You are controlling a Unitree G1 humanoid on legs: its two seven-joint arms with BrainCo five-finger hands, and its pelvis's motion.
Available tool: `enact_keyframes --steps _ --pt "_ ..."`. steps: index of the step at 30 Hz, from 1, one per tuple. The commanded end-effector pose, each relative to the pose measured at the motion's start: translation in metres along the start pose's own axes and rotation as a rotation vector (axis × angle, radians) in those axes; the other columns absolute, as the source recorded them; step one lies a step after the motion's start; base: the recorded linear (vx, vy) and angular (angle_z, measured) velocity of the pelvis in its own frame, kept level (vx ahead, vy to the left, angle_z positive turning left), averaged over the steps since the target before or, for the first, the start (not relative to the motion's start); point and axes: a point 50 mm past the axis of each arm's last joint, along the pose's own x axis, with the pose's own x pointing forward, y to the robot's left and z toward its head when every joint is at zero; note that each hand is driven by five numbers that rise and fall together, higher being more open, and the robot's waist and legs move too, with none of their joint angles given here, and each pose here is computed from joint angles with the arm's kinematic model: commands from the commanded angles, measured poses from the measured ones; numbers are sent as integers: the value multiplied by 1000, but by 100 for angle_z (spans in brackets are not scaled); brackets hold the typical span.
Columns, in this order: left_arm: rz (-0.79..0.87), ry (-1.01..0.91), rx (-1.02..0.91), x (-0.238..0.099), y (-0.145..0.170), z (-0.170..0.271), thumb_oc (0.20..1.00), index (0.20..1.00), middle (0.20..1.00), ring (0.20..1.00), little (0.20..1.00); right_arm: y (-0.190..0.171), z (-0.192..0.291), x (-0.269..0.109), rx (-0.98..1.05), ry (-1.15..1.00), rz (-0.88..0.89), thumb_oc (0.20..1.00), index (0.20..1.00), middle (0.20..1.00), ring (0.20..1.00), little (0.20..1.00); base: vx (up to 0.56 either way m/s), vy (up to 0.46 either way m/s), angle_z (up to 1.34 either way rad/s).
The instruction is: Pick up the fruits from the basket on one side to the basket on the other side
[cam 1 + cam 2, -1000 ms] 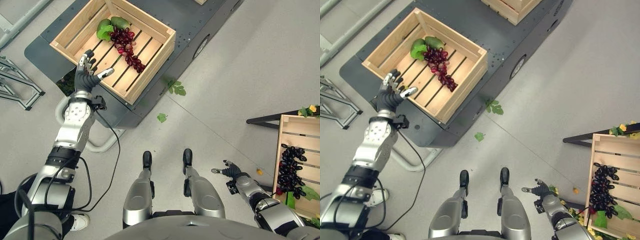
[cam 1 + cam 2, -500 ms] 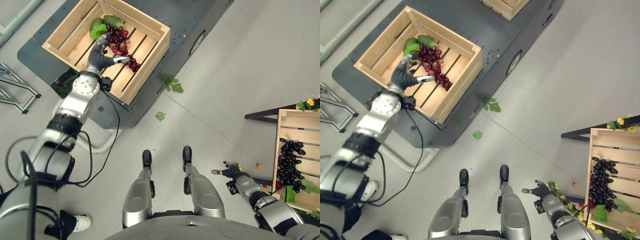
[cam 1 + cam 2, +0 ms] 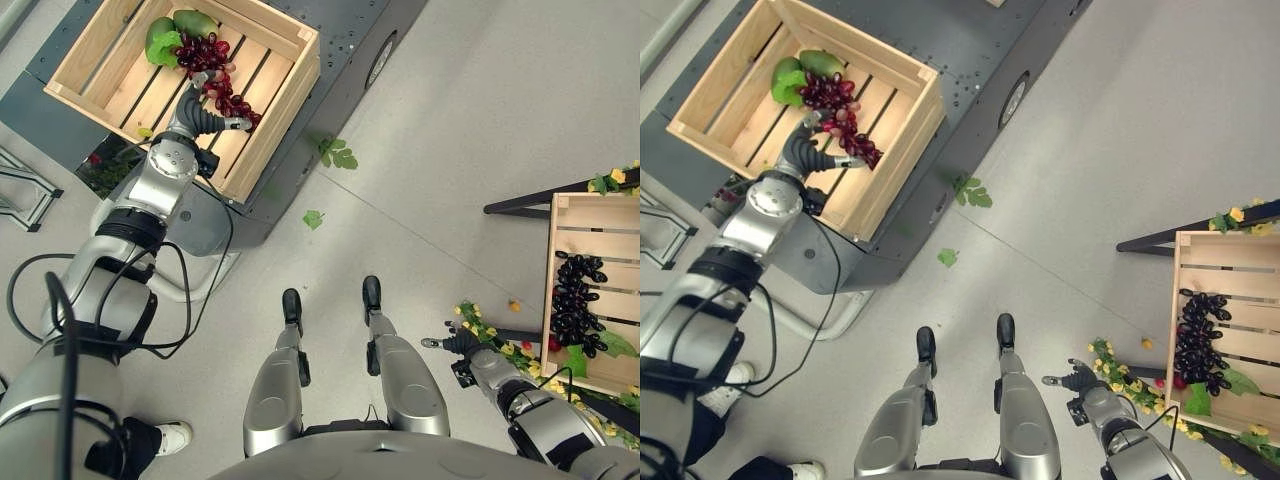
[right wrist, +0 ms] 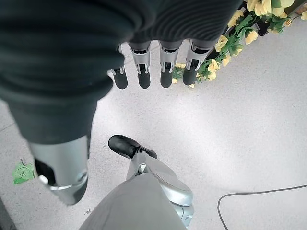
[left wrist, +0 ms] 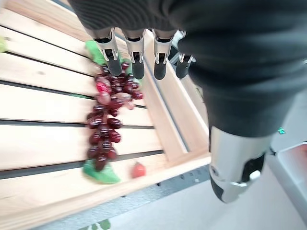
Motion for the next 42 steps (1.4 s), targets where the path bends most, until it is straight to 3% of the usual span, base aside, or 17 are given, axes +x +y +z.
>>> enact_keyframes --steps 1,11,18,35,42 --pt "139 -57 33 13 33 30 1000 1000 1000 1000 1000 -4 -14 -2 15 41 -22 1000 1000 1000 1000 1000 2 -2 -4" --pt "159 139 -115 9 30 -11 1000 1000 1000 1000 1000 0 -18 -2 22 58 -16 1000 1000 1000 1000 1000 3 2 -4" --pt "171 135 -120 11 33 -6 1000 1000 1000 1000 1000 2 -18 -2 22 58 -12 1000 1000 1000 1000 1000 0 -1 -1" --pt "171 172 -477 12 14 -8 1000 1000 1000 1000 1000 5 -21 -3 24 78 -14 1000 1000 1000 1000 1000 0 0 0" --pt "175 181 -411 10 18 -14 1000 1000 1000 1000 1000 5 -23 -3 27 75 -15 1000 1000 1000 1000 1000 0 0 -1"
